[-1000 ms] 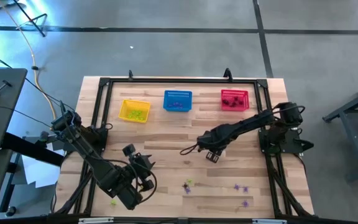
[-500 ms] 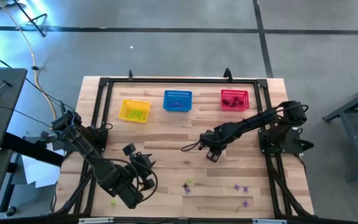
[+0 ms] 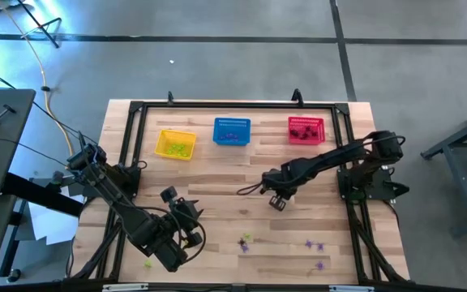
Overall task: Sort Halloween decoration
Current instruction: Put the green spider toy into the yellow bin
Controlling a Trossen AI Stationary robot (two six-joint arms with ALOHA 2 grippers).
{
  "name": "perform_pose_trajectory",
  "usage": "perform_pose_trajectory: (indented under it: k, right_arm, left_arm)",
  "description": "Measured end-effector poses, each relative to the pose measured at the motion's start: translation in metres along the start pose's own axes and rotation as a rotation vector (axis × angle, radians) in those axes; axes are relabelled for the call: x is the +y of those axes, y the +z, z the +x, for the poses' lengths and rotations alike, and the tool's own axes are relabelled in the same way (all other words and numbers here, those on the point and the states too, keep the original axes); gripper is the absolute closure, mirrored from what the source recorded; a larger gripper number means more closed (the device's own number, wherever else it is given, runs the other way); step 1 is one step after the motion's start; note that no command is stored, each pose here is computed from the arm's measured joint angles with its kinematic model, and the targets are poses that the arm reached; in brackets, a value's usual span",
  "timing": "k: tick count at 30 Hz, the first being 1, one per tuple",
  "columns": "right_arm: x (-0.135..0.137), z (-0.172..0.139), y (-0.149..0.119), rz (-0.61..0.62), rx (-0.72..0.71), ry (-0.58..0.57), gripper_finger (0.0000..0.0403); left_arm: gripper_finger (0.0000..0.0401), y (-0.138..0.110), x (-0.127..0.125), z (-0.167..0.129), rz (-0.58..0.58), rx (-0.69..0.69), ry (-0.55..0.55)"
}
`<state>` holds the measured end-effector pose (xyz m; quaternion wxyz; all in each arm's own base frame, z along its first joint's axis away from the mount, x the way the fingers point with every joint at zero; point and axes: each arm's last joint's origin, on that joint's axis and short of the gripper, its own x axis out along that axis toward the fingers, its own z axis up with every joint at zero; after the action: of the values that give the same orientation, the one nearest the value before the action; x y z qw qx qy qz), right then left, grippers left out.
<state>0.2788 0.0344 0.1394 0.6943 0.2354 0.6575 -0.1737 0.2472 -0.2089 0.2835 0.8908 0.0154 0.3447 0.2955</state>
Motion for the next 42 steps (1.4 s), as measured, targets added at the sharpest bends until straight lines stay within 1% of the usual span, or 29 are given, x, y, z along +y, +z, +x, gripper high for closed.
perform_pose_trajectory:
  k: [2, 5, 8, 11, 15, 18, 21, 24, 26, 31, 36, 38, 42]
  right_arm:
    - [-0.002, -0.01, -0.003, 0.014, -0.014, 0.015, 0.04]
    - [0.001, -0.032, -0.002, 0.029, -0.092, 0.083, 0.0401]
    - [0.007, -0.052, 0.004, 0.026, -0.169, 0.12, 0.0401]
    - [0.02, -0.077, 0.019, -0.01, -0.289, 0.188, 0.0401]
    - [0.035, -0.104, 0.047, -0.086, -0.447, 0.274, 0.0402]
    - [0.039, -0.119, 0.071, -0.124, -0.527, 0.289, 0.0402]
    - [0.039, -0.124, 0.098, -0.162, -0.562, 0.267, 0.0402]
    - [0.035, -0.126, 0.128, -0.195, -0.584, 0.272, 0.0402]
    - [0.03, -0.122, 0.15, -0.198, -0.593, 0.262, 0.0402]
    - [0.018, -0.112, 0.205, -0.206, -0.637, 0.234, 0.0402]
    - [0.011, -0.102, 0.248, -0.215, -0.705, 0.218, 0.0402]
    - [0.011, -0.1, 0.262, -0.221, -0.753, 0.231, 0.0402]
    - [0.014, -0.086, 0.284, -0.252, -0.8, 0.327, 0.0402]
  left_arm:
    - [0.027, 0.0, 0.0, 0.0, -0.009, 0.0, 0.001]
    - [0.027, 0.0, 0.0, 0.0, -0.007, 0.001, 0.003]
    - [0.027, 0.0, 0.0, 0.0, 0.014, 0.002, 0.003]
    - [0.027, 0.0, 0.001, 0.0, 0.029, 0.0, 0.005]
    - [0.027, 0.0, 0.002, 0.0, 0.04, -0.012, 0.022]
    - [0.027, -0.002, 0.006, 0.0, 0.009, -0.008, 0.051]
    - [0.027, -0.008, 0.013, -0.005, -0.018, 0.025, 0.094]
    - [0.027, -0.014, 0.02, -0.013, -0.038, 0.031, 0.135]
    - [0.027, -0.016, 0.02, -0.016, -0.058, 0.018, 0.132]
    - [0.027, -0.019, 0.018, -0.022, -0.032, -0.017, 0.117]
    - [0.027, -0.018, 0.018, -0.021, -0.037, -0.042, 0.119]
    - [0.027, -0.018, 0.018, -0.021, -0.038, -0.043, 0.12]
    - [0.027, -0.018, 0.018, -0.021, -0.039, -0.046, 0.121]
